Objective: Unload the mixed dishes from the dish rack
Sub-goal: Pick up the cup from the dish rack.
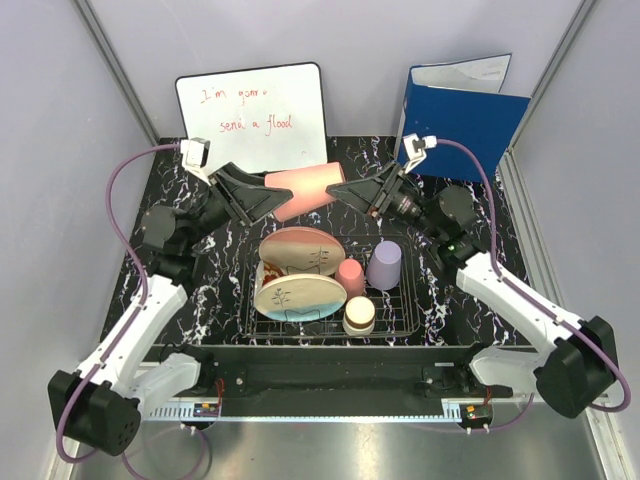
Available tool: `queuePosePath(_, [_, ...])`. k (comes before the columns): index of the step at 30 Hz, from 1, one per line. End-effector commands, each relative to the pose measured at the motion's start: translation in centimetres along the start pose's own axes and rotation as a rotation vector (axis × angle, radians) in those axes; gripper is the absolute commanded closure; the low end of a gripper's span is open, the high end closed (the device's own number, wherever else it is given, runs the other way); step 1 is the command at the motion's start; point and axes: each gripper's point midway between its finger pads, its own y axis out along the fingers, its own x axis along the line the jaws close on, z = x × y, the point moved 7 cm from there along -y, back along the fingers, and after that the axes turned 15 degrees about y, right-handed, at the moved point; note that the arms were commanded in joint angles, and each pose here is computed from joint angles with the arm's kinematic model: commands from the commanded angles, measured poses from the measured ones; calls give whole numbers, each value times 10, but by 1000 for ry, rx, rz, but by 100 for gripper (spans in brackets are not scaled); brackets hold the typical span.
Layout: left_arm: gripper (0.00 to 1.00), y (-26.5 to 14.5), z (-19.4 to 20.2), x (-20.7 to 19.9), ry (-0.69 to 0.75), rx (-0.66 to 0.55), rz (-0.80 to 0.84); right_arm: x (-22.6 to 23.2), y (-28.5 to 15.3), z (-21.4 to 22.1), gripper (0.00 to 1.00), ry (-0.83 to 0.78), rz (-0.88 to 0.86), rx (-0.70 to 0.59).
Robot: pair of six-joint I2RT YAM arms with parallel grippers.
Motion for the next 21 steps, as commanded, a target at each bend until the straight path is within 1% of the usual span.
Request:
queuePosePath(1, [42,1,-8,-15,49,-4,95,17,8,-3,100,-14,-95,42])
queuePosePath(2, [57,0,-7,-14,46,3,96,14,10,-3,100,-8,-91,46])
queuePosePath(4, [73,0,-6,-14,50,12,101,12,10,-2,100,-3,-89,53])
queuePosePath(5, [100,0,-5,-13,51,18,93,9,11,-2,100,1,-82,56])
queuePosePath(6, [100,0,-5,-12,50,25,75,10,11,-3,100,-5,-80,52])
queuePosePath(7, [100,0,-4,-4,57,48,20,8,9,-2,90,1,-47,49])
queuePosePath(8, [100,-2,-7,-6,75,50,-12,8,8,-3,68,-10,-24,41])
queuePosePath(9, [100,-6,-1,8,21,87,-141,8,8,-7,33,-57,1,9])
queuePosePath(10, [100,-6,-14,7,128,84,-203,8,2,-7,18,-55,67,-3])
queuePosePath(11, [100,-11,-19,9,159,97,-298,6,-2,-10,10,-68,122,-31])
queuePosePath(12, [100,-16,-32,25,196,58,-513,8,-3,-23,8,-136,192,-122])
queuePosePath(13, [100,-30,-39,25,224,129,-684,1,-16,-22,6,-128,323,-147])
queuePosePath(14, [100,-37,-45,35,229,142,-814,-5,-24,-29,5,-173,409,-192])
queuePosePath(15, [100,-61,-45,50,217,175,-1055,-5,-31,-43,5,-207,512,-307])
queuePosePath(16, [100,-65,-63,58,243,170,-1173,-18,-45,-41,5,-213,656,-311])
queuePosePath(17, [100,-75,-70,65,250,185,-1279,-23,-54,-46,5,-249,743,-341])
queuePosePath(18, [100,-87,-83,66,272,191,-1409,-21,-61,-56,5,-284,820,-415])
queuePosePath(19, [100,-96,-87,86,275,228,-1511,-33,-72,-53,5,-294,920,-398])
queuePosePath(20, [100,-103,-92,93,288,231,-1581,-36,-77,-54,5,-321,971,-401])
queuePosePath(21, [100,-114,-99,102,320,210,-1685,-40,-84,-56,5,-339,1023,-423])
